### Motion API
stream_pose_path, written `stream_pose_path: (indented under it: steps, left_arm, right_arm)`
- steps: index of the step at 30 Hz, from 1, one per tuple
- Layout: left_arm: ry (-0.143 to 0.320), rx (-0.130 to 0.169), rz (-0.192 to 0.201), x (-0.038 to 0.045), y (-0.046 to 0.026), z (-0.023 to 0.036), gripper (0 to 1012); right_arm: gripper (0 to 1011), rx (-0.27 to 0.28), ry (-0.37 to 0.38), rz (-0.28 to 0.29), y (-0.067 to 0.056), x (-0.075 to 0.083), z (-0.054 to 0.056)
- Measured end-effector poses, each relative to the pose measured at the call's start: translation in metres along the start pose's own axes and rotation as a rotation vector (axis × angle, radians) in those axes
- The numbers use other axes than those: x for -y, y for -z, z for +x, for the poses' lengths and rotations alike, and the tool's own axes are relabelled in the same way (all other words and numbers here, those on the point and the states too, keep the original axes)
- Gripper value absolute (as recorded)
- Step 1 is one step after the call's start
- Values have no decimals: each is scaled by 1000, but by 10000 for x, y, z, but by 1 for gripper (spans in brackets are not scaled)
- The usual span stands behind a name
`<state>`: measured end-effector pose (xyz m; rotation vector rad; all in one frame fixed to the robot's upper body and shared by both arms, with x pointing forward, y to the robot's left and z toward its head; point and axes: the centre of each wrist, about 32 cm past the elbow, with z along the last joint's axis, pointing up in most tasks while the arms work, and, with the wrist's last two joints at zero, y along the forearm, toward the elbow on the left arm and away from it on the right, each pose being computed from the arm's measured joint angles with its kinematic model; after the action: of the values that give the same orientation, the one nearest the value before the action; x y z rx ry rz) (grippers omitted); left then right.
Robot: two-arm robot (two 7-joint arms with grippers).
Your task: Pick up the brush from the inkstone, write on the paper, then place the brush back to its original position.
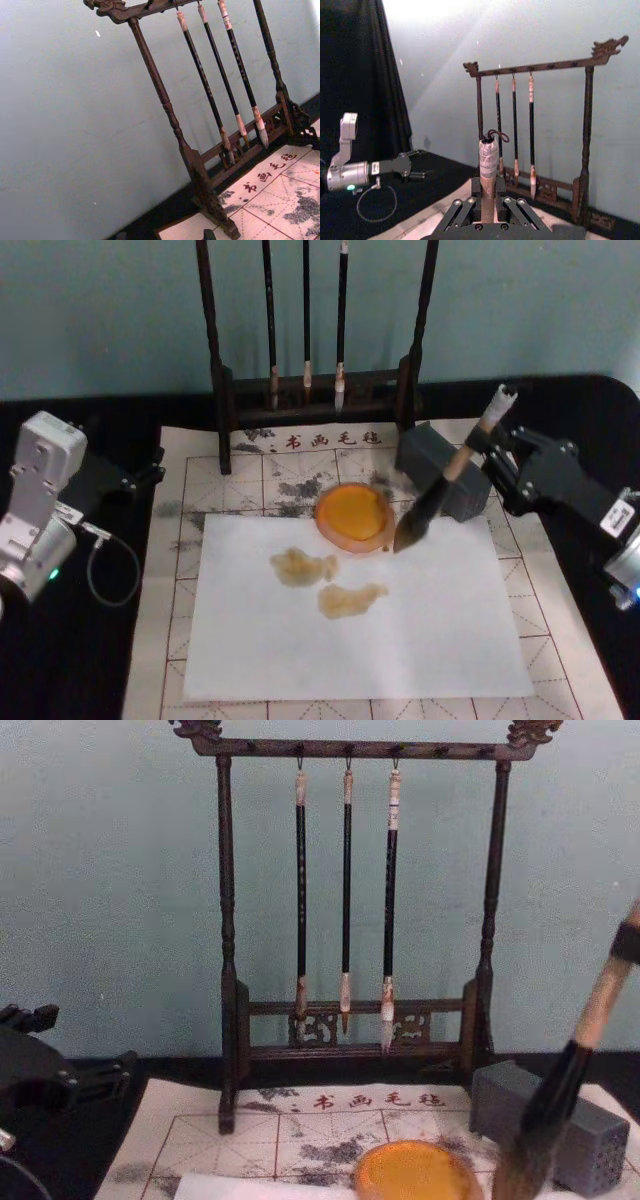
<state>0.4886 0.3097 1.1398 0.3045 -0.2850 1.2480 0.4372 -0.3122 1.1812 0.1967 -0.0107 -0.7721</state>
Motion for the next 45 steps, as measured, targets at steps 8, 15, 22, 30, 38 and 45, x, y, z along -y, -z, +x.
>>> stream_pose_path:
  steps: [8,15,22,30,38,45]
  left_arm:
    - [0,0,0,0,0,0,1001]
    - [0,0,0,0,0,0,1001]
    - [0,0,0,0,0,0,1001]
    - [0,0,0,0,0,0,1001]
    - [0,0,0,0,0,0,1001]
    - [0,0,0,0,0,0,1001]
  right_arm:
    - [182,-13,9,-35,63,95,-45]
    - [182,-14,7,-52,99,104,-66]
    - [182,-11,8,-64,130,96,-70]
    - [182,2,18,-54,129,66,-47]
    - [182,14,34,-40,107,65,-20]
    - [182,28,44,-47,94,102,-2]
